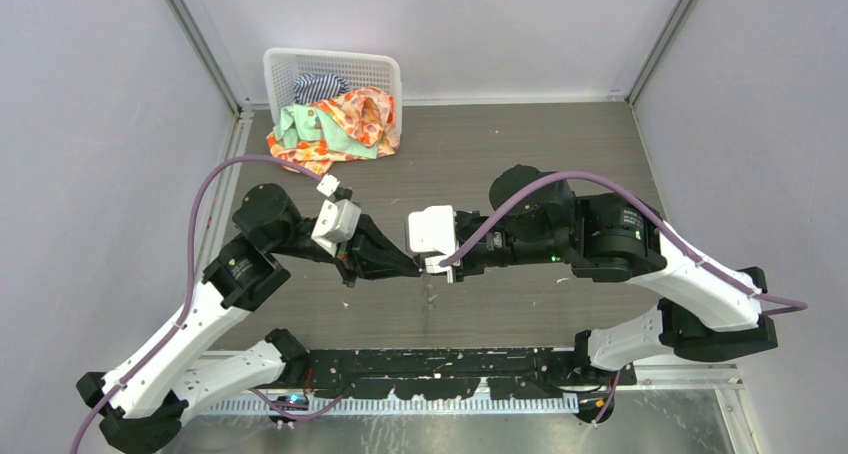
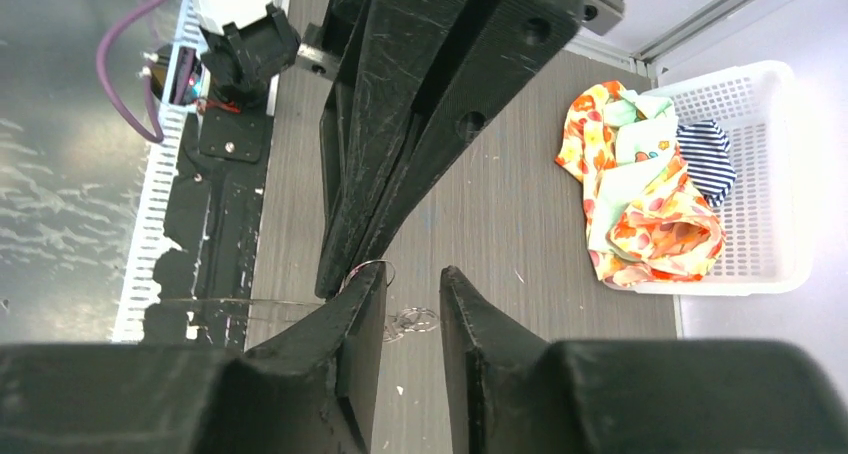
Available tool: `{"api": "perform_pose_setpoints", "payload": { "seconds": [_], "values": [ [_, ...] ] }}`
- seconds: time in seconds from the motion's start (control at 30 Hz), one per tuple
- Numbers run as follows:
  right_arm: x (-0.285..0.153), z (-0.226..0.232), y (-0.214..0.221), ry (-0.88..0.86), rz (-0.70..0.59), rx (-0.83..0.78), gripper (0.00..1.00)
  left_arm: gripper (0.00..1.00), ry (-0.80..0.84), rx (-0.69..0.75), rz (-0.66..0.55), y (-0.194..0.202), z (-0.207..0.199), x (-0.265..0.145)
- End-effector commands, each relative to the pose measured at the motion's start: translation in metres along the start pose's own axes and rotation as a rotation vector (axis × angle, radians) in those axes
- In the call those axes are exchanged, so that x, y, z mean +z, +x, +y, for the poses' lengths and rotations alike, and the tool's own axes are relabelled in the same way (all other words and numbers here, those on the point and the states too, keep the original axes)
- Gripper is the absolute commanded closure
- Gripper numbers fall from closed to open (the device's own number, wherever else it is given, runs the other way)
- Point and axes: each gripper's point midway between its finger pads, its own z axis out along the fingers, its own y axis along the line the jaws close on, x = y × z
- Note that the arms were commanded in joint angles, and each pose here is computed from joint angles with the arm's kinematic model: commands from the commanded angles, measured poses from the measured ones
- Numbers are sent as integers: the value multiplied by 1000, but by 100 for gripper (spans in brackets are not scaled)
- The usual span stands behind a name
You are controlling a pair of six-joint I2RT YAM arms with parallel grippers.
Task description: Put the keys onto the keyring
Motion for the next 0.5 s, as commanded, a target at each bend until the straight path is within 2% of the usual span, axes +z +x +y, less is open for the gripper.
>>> {"api": "perform_pose_setpoints", "payload": {
  "seconds": [0.0, 0.47],
  "values": [
    [9, 13, -25, -77, -70, 51, 65, 100, -145, 201, -192, -57, 21, -4],
    [13, 7, -45, -123, -41, 32, 62, 100, -197, 293, -330, -79, 3, -22]
  ]
}}
